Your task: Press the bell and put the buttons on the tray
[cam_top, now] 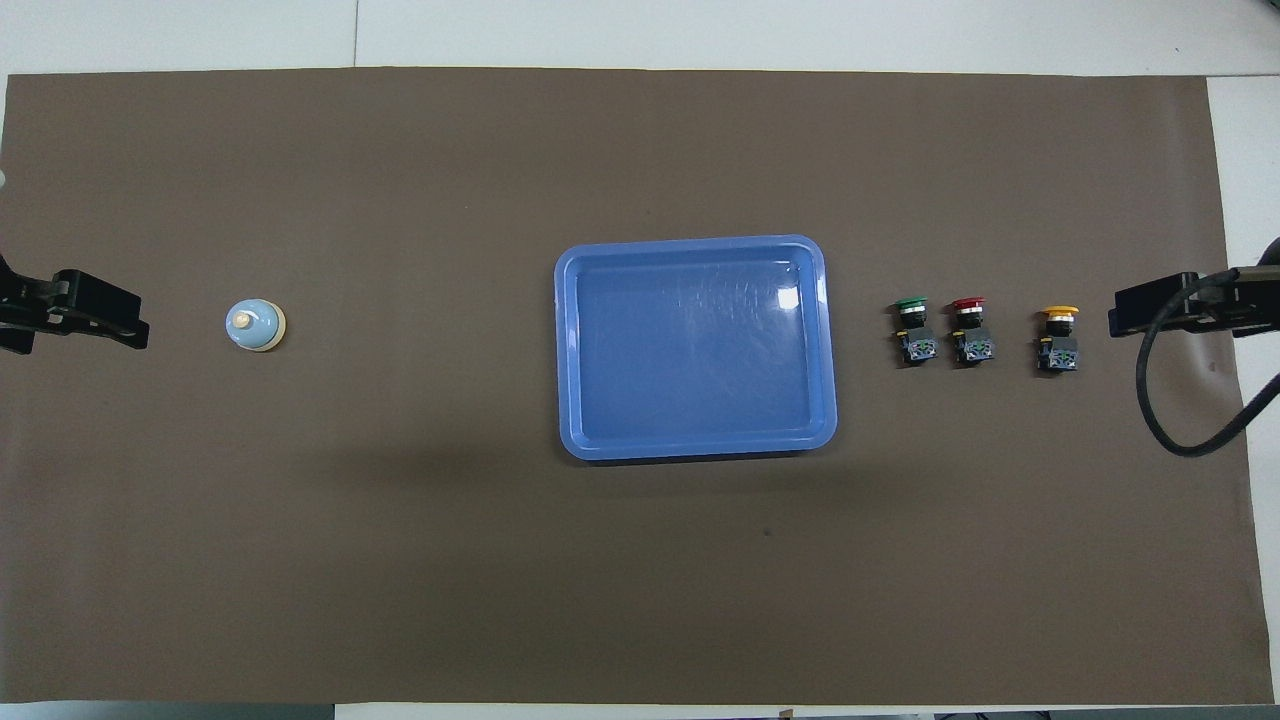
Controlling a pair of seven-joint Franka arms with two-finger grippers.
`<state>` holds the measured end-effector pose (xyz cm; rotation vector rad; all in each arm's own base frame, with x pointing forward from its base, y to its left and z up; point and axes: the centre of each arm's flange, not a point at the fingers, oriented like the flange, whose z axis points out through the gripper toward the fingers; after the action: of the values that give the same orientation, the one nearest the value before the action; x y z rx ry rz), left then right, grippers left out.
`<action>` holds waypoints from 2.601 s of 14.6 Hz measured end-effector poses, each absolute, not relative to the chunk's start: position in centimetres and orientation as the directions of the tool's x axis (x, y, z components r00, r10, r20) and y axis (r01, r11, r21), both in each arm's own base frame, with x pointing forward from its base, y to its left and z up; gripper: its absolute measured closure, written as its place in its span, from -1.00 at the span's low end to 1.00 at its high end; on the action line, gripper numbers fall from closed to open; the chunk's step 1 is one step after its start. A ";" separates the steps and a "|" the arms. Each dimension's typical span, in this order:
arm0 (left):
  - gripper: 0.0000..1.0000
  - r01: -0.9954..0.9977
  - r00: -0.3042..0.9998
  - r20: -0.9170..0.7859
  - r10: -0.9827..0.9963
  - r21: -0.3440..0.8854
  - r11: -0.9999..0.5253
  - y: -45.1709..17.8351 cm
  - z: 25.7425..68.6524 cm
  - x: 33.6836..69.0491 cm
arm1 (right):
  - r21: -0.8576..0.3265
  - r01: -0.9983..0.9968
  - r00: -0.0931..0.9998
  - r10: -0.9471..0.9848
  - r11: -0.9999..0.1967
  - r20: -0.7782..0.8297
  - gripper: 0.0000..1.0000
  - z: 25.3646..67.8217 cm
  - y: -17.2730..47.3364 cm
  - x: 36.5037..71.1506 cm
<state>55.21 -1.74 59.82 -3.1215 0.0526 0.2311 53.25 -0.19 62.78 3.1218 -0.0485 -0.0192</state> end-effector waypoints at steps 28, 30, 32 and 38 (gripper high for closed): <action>-1.00 -0.022 0.991 -0.131 -0.021 -0.010 -1.000 -1.4 60.8 54.2 | 0.033 -0.109 0.994 -0.108 -0.993 0.026 -1.00 35.9 -10.9 58.2; -1.00 -0.022 0.991 -0.131 -0.021 -0.010 -1.000 -1.4 60.8 54.2 | 0.032 -0.119 0.993 -0.119 -0.992 -0.009 -1.00 33.3 -11.6 57.4; -1.00 -0.022 0.991 -0.131 -0.021 -0.010 -1.000 -1.4 60.8 54.2 | 0.030 -0.117 0.992 -0.118 -0.993 -0.034 -1.00 32.1 -11.6 56.8; -1.00 -0.022 0.991 -0.131 -0.021 -0.010 -1.000 -1.4 60.8 54.2 | 0.026 -0.119 0.990 -0.121 -0.993 -0.078 -1.00 30.2 -11.6 55.3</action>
<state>54.23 -1.36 60.76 -3.1238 0.0338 0.2048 55.34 -11.64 30.21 3.1124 -0.1874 -0.1248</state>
